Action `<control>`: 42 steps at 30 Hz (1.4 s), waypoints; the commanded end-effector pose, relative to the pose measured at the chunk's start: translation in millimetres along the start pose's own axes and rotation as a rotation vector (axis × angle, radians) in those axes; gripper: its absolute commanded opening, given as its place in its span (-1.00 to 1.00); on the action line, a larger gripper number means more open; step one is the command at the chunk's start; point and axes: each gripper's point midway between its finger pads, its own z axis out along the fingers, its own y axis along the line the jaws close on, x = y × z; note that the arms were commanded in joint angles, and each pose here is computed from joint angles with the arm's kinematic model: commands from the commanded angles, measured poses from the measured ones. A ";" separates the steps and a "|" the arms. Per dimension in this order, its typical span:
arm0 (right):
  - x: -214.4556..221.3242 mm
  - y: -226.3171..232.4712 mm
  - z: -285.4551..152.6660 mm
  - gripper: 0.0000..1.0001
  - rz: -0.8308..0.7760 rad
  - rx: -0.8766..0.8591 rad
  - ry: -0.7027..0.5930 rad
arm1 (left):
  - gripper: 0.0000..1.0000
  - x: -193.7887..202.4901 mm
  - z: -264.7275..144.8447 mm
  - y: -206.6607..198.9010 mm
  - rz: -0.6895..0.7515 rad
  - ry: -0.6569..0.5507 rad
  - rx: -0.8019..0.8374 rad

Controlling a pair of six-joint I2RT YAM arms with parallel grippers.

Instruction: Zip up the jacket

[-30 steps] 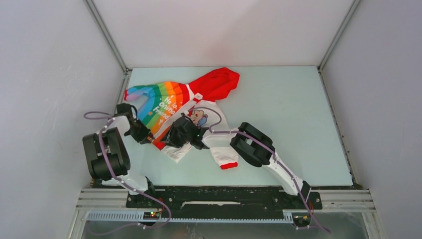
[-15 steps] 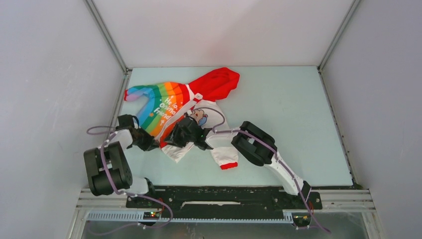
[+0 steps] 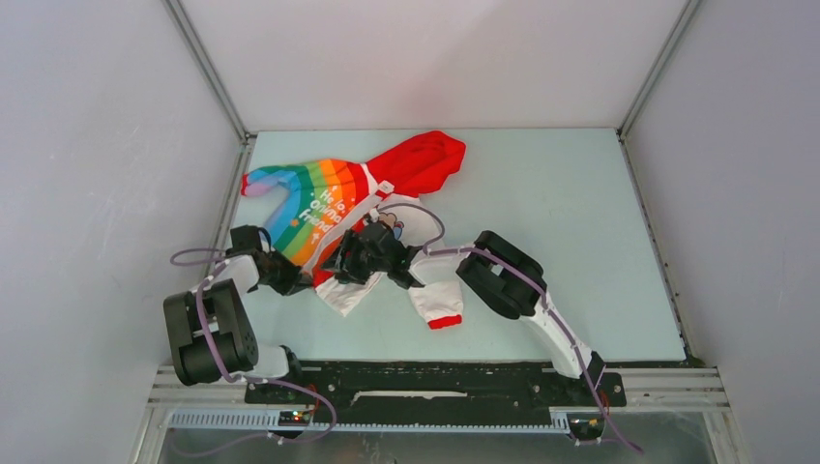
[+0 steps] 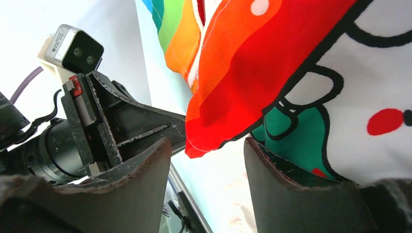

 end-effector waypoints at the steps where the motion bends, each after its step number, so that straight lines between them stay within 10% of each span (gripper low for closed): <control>1: 1.9 13.5 -3.1 0.21 -0.050 0.014 0.024 | -0.78 7.8 5.1 2.6 -0.019 0.020 0.006; 17: 13.0 3.4 38.4 -0.04 -0.070 0.106 0.029 | -0.79 7.7 4.2 4.1 -0.009 0.013 -0.001; 24: -3.3 -2.5 33.6 -1.00 -0.098 0.034 0.020 | -0.59 5.4 -5.3 -1.4 0.013 -0.018 0.018; 33: -10.5 29.3 -1.5 -1.00 -0.330 -0.394 0.031 | 0.10 -18.8 -45.2 -37.1 0.102 -0.165 0.123; 42: -13.0 51.3 -23.7 -1.00 -0.389 -0.598 0.026 | 0.18 -23.3 -35.3 -76.4 0.276 -0.010 0.294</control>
